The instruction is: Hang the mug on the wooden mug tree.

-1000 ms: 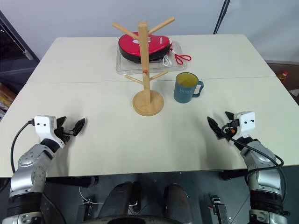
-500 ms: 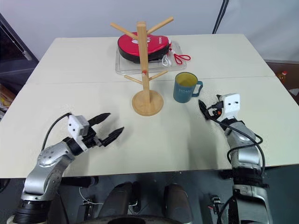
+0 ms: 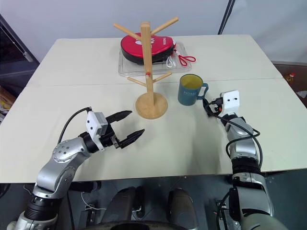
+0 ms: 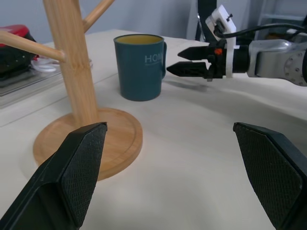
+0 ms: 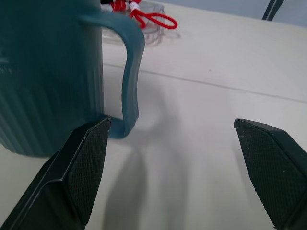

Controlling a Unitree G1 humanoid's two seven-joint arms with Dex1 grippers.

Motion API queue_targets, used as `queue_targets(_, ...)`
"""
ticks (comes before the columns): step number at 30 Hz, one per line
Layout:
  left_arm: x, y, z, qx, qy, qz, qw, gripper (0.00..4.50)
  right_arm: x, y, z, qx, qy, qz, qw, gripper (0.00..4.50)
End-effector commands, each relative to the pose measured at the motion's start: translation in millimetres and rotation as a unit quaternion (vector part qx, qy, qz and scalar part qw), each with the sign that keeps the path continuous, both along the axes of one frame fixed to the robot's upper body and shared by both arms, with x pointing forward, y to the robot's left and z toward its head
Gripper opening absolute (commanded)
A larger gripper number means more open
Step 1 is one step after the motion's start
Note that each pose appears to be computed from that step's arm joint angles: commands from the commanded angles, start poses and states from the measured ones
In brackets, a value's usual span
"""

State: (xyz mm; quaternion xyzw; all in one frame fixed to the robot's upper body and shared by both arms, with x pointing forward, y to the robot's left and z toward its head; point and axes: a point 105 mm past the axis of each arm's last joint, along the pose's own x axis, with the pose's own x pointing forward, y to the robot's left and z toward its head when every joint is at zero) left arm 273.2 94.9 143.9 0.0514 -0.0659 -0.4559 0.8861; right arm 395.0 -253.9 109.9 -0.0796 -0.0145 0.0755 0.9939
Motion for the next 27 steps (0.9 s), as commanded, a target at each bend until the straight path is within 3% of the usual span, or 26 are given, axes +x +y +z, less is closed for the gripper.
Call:
queue_targets(1,-2.4,-7.4,8.6,-0.003,-0.019,-0.012,1.000,4.50,6.4,2.1,18.3,-0.007,-0.033,0.004,0.999,4.29)
queue_targets(19,2.7,-9.0,9.7,-0.003,-0.024,-0.014,1.000,4.50,32.6,13.4,18.0,0.010,-0.026,0.008,1.000,4.29)
queue_targets(22,3.3,-7.9,10.0,-0.002,-0.025,-0.011,1.000,4.50,34.4,18.7,16.8,0.020,-0.024,0.020,0.999,3.44)
queue_targets(27,2.6,-6.5,9.3,-0.001,-0.025,-0.007,1.000,4.50,34.4,25.7,16.5,0.033,-0.026,0.041,0.998,0.81)
